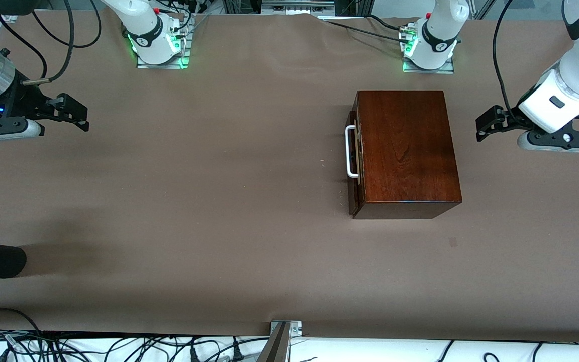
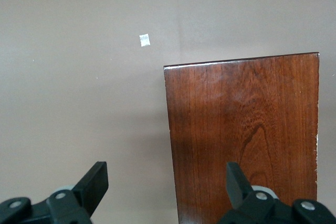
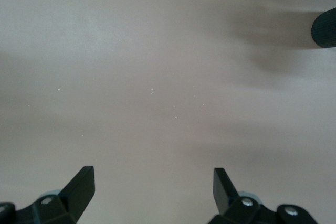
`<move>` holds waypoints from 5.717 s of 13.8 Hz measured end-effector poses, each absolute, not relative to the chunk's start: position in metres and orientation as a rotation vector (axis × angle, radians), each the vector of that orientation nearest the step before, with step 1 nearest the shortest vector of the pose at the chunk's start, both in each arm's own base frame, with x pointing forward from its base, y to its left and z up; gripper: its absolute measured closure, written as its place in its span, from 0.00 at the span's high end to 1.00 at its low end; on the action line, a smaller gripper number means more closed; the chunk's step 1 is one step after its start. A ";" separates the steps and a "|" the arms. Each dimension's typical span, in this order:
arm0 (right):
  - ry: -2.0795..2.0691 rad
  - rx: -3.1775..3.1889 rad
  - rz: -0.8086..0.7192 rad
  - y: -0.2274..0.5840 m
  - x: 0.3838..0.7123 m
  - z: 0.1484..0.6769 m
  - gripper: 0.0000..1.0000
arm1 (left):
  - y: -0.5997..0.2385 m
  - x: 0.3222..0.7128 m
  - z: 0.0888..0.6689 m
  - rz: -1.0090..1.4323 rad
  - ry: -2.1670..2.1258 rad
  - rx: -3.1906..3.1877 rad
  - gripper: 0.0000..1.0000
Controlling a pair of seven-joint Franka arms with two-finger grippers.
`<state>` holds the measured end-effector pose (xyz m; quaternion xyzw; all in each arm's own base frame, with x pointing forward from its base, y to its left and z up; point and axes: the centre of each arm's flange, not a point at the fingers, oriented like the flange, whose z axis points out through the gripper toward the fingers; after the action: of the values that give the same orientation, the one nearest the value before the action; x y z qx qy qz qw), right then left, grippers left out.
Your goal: Open drawer, take yellow block, close drawer
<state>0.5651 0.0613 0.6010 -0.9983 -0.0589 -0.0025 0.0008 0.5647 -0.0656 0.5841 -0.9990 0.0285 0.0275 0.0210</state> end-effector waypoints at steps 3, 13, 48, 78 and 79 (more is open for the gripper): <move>-0.185 -3.135 -0.008 0.061 0.565 0.601 1.00 | -0.062 0.565 0.584 0.088 0.078 -3.097 1.00; -0.185 -3.135 -0.008 0.061 0.565 0.601 1.00 | -0.065 0.565 0.576 0.134 0.086 -3.093 1.00; -0.186 -3.117 -0.030 0.065 0.567 0.602 1.00 | -0.425 0.470 0.316 0.085 0.009 -2.863 1.00; -0.205 -3.114 -0.026 0.071 0.567 0.601 1.00 | -0.497 0.460 0.275 -0.067 -0.044 -2.949 1.00; -0.205 -3.114 -0.026 0.071 0.567 0.601 1.00 | -0.502 0.460 0.277 -0.074 -0.044 -2.957 1.00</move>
<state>0.5666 0.0715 0.6010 -0.9978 -0.0657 -0.0085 0.0102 0.4597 -0.5015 0.2767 -0.9954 -0.0148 -0.0248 0.0916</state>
